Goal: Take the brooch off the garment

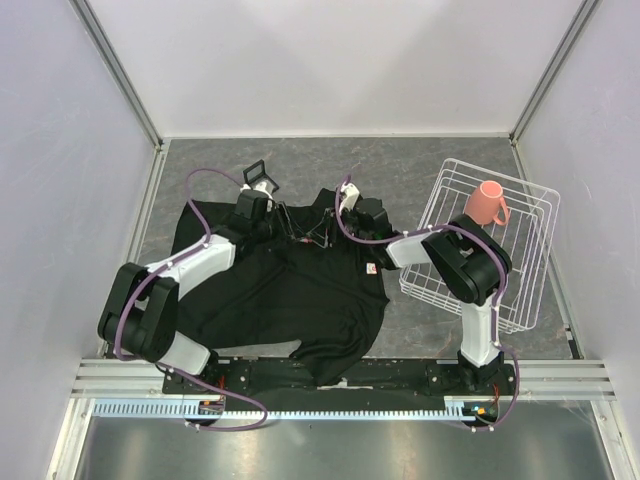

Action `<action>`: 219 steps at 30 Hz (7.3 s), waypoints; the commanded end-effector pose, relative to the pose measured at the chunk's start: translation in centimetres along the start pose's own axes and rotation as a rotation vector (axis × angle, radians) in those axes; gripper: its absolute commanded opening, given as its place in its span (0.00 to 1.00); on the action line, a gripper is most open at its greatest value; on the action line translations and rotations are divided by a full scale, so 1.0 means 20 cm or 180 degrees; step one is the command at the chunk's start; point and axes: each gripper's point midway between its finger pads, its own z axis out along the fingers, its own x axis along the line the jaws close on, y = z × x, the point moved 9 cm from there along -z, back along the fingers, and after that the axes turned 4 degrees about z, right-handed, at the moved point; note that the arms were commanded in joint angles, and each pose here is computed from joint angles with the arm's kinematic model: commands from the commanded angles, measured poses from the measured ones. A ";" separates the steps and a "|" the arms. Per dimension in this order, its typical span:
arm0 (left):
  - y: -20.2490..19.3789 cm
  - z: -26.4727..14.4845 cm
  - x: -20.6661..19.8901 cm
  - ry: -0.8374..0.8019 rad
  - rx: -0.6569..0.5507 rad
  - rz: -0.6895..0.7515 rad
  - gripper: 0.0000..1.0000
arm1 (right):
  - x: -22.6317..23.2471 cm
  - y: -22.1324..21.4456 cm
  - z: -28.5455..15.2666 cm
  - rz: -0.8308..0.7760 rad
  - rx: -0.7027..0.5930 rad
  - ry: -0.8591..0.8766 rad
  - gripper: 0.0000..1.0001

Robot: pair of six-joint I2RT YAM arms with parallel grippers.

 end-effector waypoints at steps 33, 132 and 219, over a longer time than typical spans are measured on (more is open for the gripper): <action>-0.05 0.26 0.13 0.0271 0.0153 -0.0214 0.30 | 0.01 0.00 -0.01 0.0481 -0.0122 -0.0018 0.48; -0.06 0.28 -0.20 0.1493 -0.0731 0.1050 0.28 | 0.11 -0.05 0.01 0.1367 -0.0135 0.0296 0.17; -0.11 0.19 -0.23 0.1261 -0.0043 0.1421 0.02 | 0.06 0.09 -0.09 0.0946 -0.0544 -0.0318 0.48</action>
